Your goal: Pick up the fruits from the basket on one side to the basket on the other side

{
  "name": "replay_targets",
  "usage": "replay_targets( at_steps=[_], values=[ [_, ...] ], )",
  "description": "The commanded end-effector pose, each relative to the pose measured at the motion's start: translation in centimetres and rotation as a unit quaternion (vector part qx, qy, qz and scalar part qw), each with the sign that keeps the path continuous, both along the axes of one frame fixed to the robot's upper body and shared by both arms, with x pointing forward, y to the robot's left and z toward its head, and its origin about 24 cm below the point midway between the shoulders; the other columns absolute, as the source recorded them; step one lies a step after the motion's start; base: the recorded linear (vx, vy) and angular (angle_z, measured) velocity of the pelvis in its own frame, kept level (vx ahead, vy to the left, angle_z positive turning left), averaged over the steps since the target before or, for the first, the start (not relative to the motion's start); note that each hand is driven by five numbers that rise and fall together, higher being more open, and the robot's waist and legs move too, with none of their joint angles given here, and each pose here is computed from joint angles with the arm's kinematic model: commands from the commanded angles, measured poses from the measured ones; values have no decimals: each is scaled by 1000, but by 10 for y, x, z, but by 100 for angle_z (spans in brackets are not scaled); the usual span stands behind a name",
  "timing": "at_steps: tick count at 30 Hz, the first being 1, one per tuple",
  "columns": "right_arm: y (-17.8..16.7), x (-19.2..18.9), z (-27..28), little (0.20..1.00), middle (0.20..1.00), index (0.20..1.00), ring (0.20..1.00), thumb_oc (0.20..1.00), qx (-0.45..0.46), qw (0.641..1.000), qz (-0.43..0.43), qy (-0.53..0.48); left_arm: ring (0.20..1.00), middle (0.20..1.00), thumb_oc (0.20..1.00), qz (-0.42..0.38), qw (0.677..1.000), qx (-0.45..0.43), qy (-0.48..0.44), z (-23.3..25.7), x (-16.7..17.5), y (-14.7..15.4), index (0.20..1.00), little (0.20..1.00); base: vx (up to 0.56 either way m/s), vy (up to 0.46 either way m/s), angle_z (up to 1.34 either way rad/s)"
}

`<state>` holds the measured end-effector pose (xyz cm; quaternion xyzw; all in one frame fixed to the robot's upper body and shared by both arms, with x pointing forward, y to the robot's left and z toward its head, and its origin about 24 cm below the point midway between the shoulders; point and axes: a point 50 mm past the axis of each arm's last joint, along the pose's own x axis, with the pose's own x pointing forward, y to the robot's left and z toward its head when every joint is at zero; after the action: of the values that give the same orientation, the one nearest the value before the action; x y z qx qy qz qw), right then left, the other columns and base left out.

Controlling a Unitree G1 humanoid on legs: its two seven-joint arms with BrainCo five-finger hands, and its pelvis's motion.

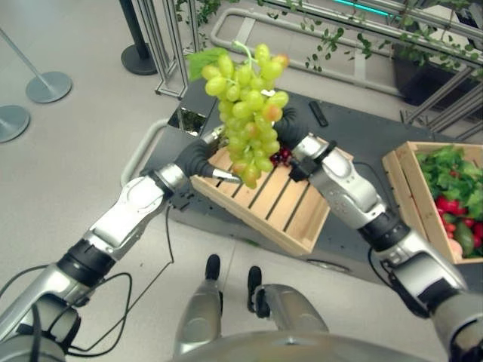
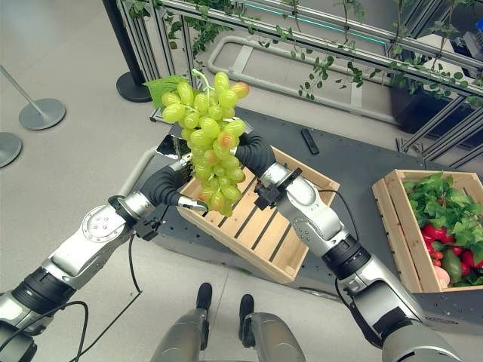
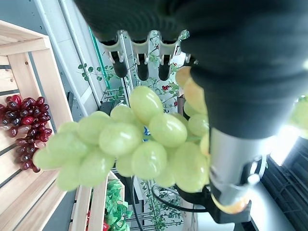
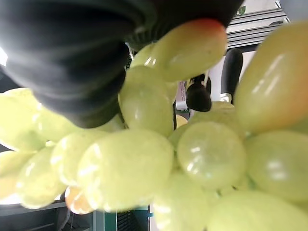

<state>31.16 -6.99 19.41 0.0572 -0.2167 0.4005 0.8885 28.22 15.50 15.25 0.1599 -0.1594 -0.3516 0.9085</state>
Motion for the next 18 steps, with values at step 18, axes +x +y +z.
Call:
replay_targets(
  at_steps=[18],
  values=[
    [13,-15,62,200,200,200,200,200,-54,975,-29,-213,1000,1000,1000,-57,995,-68,42,9,-1,-9,1000,1000,0,0,0]
  ],
)
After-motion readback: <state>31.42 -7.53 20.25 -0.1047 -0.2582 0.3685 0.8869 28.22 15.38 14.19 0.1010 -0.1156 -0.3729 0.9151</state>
